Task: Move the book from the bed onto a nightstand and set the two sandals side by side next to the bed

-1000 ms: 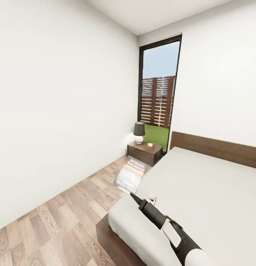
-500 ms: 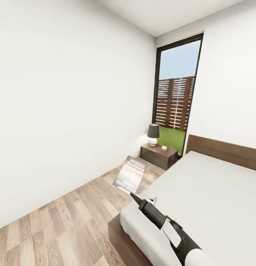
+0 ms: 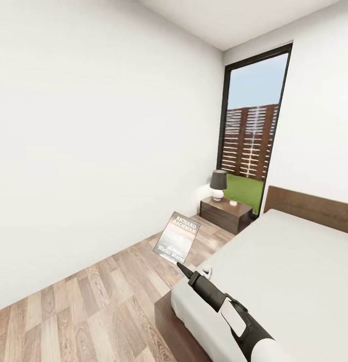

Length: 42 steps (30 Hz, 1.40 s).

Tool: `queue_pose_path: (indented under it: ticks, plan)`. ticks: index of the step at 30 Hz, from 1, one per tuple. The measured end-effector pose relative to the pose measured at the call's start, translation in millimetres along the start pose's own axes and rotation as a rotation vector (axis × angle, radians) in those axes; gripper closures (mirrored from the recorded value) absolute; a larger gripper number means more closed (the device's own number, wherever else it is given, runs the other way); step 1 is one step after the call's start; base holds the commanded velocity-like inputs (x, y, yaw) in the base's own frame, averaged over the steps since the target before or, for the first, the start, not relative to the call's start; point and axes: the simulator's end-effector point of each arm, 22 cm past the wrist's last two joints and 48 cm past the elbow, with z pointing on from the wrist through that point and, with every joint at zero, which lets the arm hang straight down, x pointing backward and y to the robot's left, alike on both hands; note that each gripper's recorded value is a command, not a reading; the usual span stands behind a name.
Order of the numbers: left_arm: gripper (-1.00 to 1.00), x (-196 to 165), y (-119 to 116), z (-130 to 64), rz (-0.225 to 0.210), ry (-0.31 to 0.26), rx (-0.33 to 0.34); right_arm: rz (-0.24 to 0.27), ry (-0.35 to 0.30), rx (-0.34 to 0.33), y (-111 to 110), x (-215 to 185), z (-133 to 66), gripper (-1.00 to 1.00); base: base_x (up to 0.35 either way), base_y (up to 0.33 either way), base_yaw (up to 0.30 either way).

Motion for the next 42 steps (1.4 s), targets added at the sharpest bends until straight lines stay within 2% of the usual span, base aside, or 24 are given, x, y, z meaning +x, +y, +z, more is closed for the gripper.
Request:
queue_pose_path:
  ticks: [19,42]
  plan:
    - [-1.0,-0.1,0.0,0.0,0.0,0.0,0.0,0.006,0.001,-0.009,4.5,3.8,4.3,1.0,0.0,0.0,0.032]
    - [-1.0,-0.1,0.0,0.0,0.0,0.0,0.0,0.008,0.004,-0.01,5.4,6.2,5.9,1.0,0.0,0.0,0.259]
